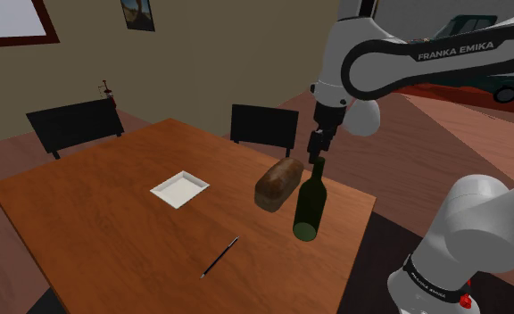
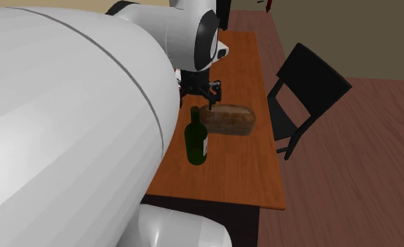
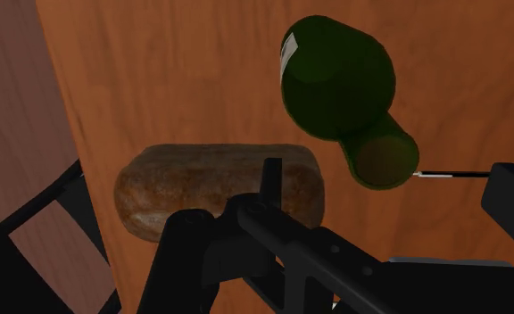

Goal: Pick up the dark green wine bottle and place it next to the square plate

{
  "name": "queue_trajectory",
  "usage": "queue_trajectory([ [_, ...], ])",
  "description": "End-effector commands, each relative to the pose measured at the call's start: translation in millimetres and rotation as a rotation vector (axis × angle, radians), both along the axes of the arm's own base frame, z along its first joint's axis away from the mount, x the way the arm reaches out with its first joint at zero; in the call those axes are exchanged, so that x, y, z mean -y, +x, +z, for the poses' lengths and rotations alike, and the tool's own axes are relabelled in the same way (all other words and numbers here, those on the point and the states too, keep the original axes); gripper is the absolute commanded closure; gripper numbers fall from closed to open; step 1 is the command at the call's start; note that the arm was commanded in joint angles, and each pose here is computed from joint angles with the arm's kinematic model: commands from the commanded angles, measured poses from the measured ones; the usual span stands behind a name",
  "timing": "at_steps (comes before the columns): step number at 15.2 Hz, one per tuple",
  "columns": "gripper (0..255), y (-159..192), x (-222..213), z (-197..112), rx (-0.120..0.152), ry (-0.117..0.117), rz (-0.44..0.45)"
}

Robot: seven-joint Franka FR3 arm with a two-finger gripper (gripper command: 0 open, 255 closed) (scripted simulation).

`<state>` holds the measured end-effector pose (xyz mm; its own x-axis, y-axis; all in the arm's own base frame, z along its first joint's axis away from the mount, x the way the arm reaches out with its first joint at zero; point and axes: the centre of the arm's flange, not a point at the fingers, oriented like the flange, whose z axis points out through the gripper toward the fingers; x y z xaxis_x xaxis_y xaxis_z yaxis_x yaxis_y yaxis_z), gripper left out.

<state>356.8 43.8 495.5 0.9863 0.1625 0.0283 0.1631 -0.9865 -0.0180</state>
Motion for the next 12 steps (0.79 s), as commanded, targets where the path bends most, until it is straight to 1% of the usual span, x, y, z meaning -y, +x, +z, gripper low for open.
queue_trajectory([
  [1, 0, 0, -2, -11, 0.001, 0.0, 0.001],
  [5, 0, 1, -2, -30, 0.001, 0.0, 0.001],
  [12, 0, 1, -2, -30, 0.001, 0.0, 0.001],
])
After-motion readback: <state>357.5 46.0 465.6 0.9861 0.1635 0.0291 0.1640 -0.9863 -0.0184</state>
